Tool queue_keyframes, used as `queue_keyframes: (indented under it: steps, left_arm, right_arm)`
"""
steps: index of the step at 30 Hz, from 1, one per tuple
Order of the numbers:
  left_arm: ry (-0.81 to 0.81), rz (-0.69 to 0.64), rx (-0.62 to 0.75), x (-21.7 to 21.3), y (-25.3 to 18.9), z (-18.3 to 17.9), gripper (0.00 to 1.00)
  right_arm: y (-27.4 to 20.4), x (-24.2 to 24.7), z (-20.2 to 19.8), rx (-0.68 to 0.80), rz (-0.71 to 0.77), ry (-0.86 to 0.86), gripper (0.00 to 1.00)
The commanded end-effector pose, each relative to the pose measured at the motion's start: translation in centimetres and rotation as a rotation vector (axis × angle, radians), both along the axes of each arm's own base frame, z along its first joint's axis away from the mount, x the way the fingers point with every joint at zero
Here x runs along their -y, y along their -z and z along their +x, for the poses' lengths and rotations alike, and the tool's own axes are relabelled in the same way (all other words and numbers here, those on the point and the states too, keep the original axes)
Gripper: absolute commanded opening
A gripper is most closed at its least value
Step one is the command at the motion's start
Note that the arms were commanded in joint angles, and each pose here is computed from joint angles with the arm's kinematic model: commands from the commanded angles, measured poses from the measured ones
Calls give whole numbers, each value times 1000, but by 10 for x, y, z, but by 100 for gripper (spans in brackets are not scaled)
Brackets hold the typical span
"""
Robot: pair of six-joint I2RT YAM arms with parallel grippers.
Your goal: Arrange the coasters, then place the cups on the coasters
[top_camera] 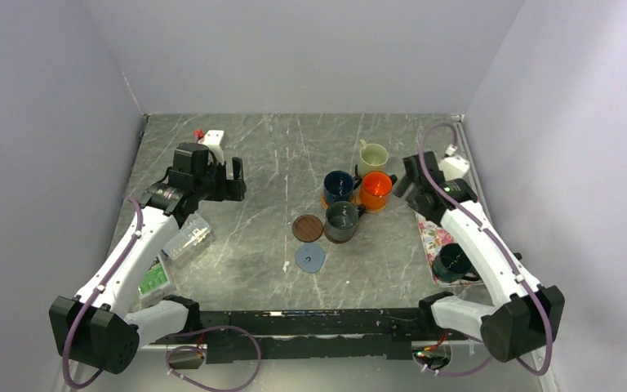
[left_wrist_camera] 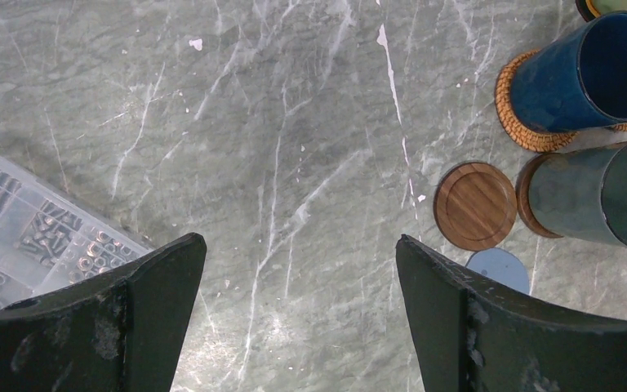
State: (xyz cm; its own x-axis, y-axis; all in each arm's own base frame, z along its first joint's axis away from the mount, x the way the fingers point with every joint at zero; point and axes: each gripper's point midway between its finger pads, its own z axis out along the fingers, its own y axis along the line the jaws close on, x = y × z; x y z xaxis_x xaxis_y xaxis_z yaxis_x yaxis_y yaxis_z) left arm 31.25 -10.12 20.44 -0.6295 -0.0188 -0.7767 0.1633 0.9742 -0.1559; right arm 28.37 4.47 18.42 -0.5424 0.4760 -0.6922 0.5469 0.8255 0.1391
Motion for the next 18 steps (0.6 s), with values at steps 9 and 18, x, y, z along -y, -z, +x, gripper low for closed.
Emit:
queue_keyframes:
  steps: [9,18]
  left_arm:
    - [-11,1,51,-3,-10,4,93]
    - [-9,-2,51,-2,-11,4,93]
  right_arm:
    - [46,105,-65,15,138,530,99]
    - [81,118,-76,-29,237,613,99]
